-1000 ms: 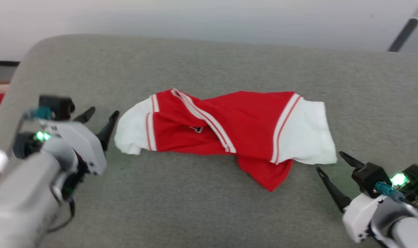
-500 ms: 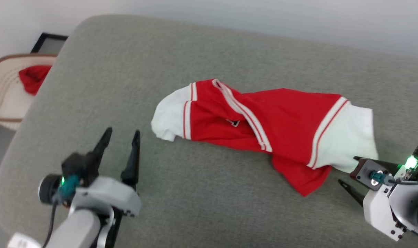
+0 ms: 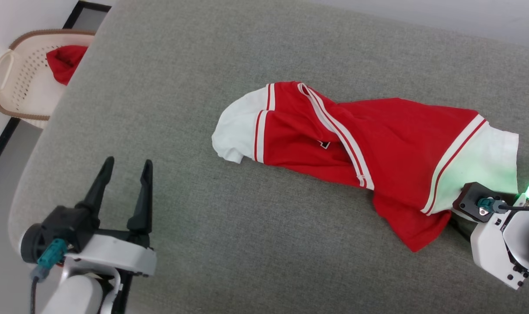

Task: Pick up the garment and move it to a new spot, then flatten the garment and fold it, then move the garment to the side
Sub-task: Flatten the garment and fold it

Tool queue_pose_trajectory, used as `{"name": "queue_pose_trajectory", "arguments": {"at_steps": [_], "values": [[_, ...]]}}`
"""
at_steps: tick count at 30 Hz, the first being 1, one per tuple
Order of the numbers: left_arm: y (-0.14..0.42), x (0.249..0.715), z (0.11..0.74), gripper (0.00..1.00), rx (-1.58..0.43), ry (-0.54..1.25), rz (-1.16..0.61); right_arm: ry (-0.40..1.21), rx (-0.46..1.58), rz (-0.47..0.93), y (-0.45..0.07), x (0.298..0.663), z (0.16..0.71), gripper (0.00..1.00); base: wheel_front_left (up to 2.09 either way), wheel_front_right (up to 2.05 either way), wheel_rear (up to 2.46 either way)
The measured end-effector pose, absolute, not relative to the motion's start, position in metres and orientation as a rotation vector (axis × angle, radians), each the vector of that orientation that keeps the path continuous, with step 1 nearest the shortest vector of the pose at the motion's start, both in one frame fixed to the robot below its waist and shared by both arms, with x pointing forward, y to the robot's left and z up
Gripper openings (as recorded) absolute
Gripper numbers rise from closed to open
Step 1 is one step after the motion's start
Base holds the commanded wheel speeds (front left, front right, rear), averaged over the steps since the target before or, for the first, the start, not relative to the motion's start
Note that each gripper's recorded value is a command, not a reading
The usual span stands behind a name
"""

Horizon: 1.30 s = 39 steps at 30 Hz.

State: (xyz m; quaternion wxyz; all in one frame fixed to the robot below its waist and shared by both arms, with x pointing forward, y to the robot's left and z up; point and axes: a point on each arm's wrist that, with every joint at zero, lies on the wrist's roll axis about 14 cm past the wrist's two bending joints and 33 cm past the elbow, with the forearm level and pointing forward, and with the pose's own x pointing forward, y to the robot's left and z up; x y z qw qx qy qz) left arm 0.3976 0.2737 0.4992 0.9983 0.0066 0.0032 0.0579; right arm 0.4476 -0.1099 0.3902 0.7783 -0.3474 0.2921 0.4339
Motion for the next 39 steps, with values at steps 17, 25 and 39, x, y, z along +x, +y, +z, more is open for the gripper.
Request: {"name": "queue_pose_trajectory", "arguments": {"at_steps": [17, 25, 39], "values": [[0.231, 0.474, 0.537, 1.00, 0.323, 0.081, -0.357, 0.610, -0.632, 0.891, -0.108, 0.455, 0.399, 0.00, 0.00, 0.00, 0.00], [0.183, 0.515, 0.516, 1.00, 0.363, 0.280, -0.562, 0.605, -0.578, 0.869, -0.105, 0.465, 0.397, 0.00, 0.00, 0.00, 0.00], [0.174, 0.561, 0.437, 1.00, 0.256, 0.712, -0.558, 0.589, -0.546, 0.872, -0.101, 0.482, 0.385, 0.00, 0.00, 0.00, 0.00]]}}
